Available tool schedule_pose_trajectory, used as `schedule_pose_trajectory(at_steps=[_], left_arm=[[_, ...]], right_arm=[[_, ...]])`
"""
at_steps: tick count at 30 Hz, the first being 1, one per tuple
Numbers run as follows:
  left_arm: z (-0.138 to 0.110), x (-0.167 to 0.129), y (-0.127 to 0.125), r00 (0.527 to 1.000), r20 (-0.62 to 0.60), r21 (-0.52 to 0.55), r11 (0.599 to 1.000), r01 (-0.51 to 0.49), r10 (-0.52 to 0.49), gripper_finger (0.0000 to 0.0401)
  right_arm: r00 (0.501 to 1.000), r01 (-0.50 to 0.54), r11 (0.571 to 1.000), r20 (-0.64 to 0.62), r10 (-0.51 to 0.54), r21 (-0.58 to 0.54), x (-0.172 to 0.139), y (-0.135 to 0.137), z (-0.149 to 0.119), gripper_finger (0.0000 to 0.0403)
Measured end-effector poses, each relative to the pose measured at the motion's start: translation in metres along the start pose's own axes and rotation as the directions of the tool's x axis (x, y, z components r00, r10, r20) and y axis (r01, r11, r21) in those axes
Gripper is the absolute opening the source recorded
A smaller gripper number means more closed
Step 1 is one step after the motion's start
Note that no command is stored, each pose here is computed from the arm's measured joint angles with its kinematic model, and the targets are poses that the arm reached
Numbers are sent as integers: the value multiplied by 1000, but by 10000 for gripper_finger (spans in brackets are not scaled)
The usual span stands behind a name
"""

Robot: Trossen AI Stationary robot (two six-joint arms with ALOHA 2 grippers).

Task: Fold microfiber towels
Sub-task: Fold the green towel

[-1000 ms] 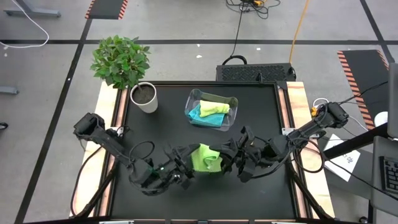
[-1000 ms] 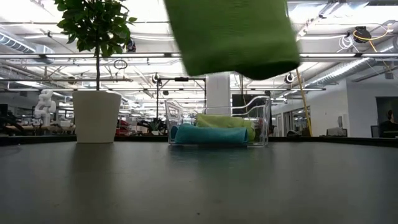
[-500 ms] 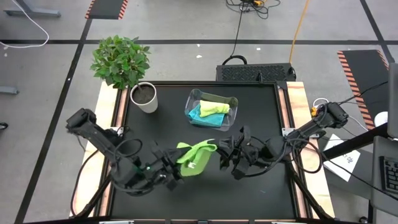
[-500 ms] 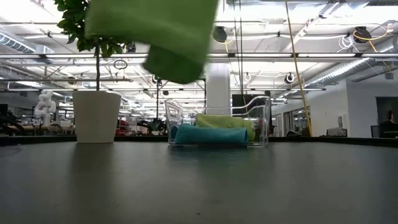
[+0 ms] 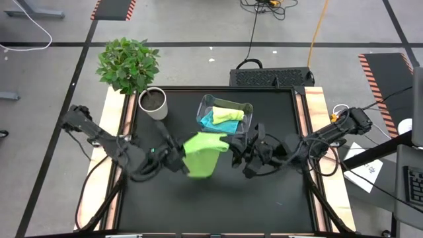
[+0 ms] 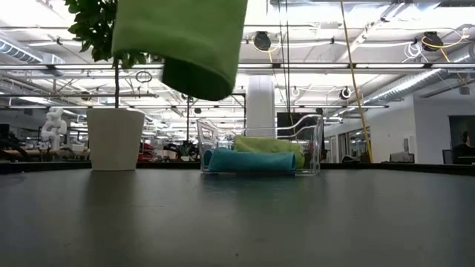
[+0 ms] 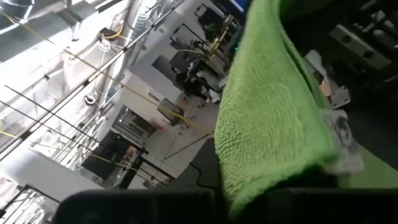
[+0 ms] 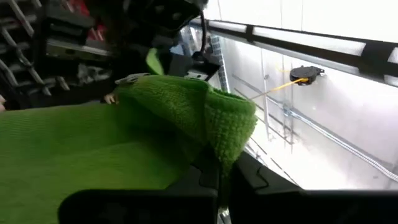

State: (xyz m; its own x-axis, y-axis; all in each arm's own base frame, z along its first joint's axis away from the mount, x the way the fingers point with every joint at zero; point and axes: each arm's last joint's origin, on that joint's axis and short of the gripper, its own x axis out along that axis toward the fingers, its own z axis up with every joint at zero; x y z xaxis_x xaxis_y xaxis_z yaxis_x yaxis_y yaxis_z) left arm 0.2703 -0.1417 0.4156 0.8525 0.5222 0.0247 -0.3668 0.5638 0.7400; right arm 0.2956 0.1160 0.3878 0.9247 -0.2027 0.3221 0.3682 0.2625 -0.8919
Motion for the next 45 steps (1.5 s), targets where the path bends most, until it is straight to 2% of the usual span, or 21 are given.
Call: schedule_pose_trajectory(at_steps=[4,7,12,15,18,23,28,30,32,36,40,45], left_arm=[[-10,10,24,1000,2,10,1000,-13,13,5],[-18,15,32,1000,-5,-8,1000,10,-10,4],[-33,14,22,987,-50,-108,983,150,-156,5],[-45,11,-2,954,-47,-222,934,279,-296,4],[-61,6,-36,928,1,-294,887,357,-374,4],[-90,-16,-86,907,138,-422,806,416,-397,4],[-112,-31,-126,850,299,-500,687,527,-434,4],[-113,-31,-138,823,349,-522,637,567,-447,4],[-115,-29,-154,798,359,-524,603,602,-484,3],[-116,-25,-187,783,371,-551,560,619,-499,4],[-109,-23,-216,739,404,-531,520,669,-539,4],[-95,-31,-236,708,427,-526,482,700,-563,3]], right_arm=[[999,9,1000,-31,-9,-28,10,-3,-17,0],[999,-5,999,-51,3,-44,15,-2,-26,0],[991,-105,994,-73,108,44,16,9,-33,0],[982,-173,973,-50,183,152,9,25,-33,0],[967,-240,944,-33,254,227,-4,47,-32,0],[937,-330,867,18,349,372,-33,84,-29,0],[912,-389,768,95,399,508,-68,113,-25,0],[907,-397,728,117,405,558,-80,120,-24,0],[896,-415,697,131,424,585,-89,126,-23,0],[875,-441,640,144,461,629,-102,135,-24,0],[848,-482,577,187,496,659,-108,141,-23,0],[808,-553,510,275,521,659,-110,142,-20,0]])
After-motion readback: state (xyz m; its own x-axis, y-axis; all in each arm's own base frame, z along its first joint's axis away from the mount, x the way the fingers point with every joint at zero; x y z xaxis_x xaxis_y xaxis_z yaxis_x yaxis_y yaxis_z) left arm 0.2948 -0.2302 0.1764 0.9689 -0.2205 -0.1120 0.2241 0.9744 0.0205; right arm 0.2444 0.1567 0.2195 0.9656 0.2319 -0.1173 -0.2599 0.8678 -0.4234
